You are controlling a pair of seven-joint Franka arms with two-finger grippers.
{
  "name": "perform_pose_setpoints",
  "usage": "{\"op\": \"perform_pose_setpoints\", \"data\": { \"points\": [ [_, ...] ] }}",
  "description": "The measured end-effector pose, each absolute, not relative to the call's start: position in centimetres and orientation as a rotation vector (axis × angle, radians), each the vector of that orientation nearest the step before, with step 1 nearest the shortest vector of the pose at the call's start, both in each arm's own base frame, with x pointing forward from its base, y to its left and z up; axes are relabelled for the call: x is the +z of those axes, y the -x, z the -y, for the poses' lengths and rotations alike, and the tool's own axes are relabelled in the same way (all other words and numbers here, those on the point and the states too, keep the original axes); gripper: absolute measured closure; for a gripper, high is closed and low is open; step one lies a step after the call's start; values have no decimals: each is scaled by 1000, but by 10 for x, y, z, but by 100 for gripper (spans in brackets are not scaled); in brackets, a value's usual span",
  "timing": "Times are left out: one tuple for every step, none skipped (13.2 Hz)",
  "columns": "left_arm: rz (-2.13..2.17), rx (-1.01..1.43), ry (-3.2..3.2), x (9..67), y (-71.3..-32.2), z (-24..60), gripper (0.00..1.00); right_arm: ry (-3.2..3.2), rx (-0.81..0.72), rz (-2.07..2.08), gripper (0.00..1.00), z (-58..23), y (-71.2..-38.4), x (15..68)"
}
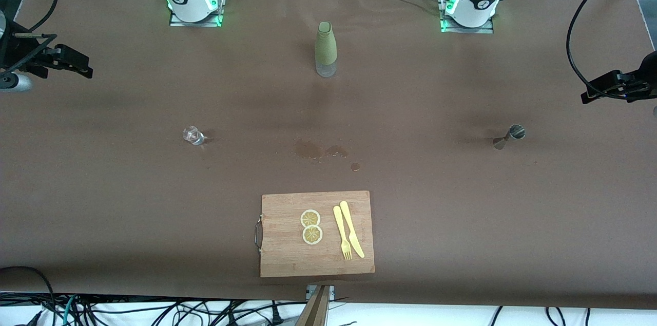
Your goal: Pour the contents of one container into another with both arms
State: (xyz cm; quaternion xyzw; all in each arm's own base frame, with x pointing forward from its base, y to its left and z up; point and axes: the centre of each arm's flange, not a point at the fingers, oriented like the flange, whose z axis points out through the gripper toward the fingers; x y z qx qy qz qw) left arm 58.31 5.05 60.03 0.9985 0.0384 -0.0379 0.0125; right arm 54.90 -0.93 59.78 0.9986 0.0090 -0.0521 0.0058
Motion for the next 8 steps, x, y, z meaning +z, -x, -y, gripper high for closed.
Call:
{"op": "perform_pose_setpoints", "data": {
  "points": [
    [-119, -118, -3112, 600, -583, -50, 0, -3126, -163, -28, 0, 9, -549, 598],
    [-118, -118, -3112, 600, -583, -50, 0, -3126, -163, -28, 0, 9, -549, 598],
    [-116, -119, -3112, 600, -583, -49, 0, -3126, -163, -28, 0, 9, -549, 598],
    [-115, -119, -3112, 600, -583, -49, 0, -3126, -163, -28, 0, 9, -549, 598],
    [-115, -118, -3112, 600, -583, -49, 0, -3126, -163, -28, 0, 9, -549, 598],
    [-115, -112, -3112, 600, -584, -49, 0, -3126, -163, -28, 0, 9, -549, 598],
    [-115, -106, -3113, 601, -584, -49, 0, -3126, -163, -27, 0, 10, -549, 598],
    [-115, -103, -3113, 601, -585, -49, 0, -3126, -163, -26, 0, 10, -549, 598]
  ]
}}
